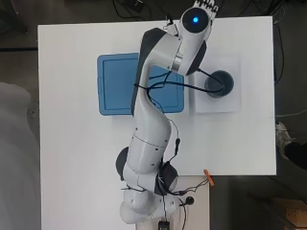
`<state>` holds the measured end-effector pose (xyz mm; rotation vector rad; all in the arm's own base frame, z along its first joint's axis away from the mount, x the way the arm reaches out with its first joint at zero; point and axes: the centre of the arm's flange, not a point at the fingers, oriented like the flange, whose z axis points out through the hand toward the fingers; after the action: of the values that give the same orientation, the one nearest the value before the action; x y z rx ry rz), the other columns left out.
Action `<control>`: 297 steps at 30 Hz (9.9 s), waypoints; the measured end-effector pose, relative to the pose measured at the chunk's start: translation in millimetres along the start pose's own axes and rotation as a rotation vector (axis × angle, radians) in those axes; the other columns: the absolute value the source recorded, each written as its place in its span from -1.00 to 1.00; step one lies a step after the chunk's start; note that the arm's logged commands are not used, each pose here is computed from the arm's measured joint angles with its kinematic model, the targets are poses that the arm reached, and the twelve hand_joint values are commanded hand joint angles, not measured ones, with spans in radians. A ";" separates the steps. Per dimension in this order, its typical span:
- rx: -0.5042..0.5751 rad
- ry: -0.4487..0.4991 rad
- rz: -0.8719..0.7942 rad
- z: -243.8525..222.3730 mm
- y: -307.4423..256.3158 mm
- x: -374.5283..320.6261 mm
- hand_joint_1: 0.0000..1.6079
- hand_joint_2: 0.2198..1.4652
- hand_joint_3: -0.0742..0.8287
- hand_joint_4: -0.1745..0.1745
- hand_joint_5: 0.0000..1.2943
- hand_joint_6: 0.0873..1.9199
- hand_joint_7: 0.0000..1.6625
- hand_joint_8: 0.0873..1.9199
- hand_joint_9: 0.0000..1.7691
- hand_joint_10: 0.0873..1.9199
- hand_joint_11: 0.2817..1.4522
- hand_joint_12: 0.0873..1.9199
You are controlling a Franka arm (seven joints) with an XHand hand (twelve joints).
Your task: Teleoperate dual arm-hand system to remove items from a box
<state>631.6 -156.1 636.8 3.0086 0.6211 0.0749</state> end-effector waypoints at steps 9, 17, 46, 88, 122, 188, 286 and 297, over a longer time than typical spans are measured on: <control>0.052 0.035 -0.068 10.3 -14.6 4.8 -1.00 0.00 -0.86 0.21 -0.68 -1.00 -0.74 -1.00 -0.66 -1.00 -0.71 -1.00; 0.158 0.032 -0.110 48.7 -27.2 -10.3 -1.00 0.04 -0.83 0.07 -0.73 -1.00 -0.76 -1.00 -0.68 -1.00 -0.75 -1.00; 0.255 -0.025 0.234 99.4 -5.0 -137.0 -1.00 0.08 -0.82 0.02 -0.70 -1.00 -0.72 -1.00 -0.67 -1.00 -0.76 -1.00; 0.409 -0.134 0.513 196.7 -39.6 -156.8 -1.00 0.09 -0.83 0.02 -0.65 -1.00 -0.58 -1.00 -0.56 -1.00 -0.73 -1.00; 0.511 -0.225 0.437 280.4 -27.3 -156.3 -0.98 0.08 -0.83 0.09 -0.58 -1.00 -0.62 -1.00 -0.57 -1.00 -0.71 -1.00; 0.602 -0.129 0.177 228.1 -59.0 -105.8 0.18 0.57 -0.84 1.00 0.24 0.28 0.36 1.00 0.60 0.98 0.19 0.86; 0.323 -0.357 -0.334 242.7 -199.6 -33.5 -0.80 0.17 -0.87 -0.08 -0.48 -1.00 -0.53 -1.00 -0.50 -1.00 -0.68 -1.00; 0.368 -0.351 -0.456 267.8 -214.8 -21.0 -0.75 0.13 -0.86 -0.04 -0.49 -1.00 -0.55 -1.00 -0.50 -1.00 -0.69 -1.00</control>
<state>544.3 17.1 352.7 2.9886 1.3737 -0.6382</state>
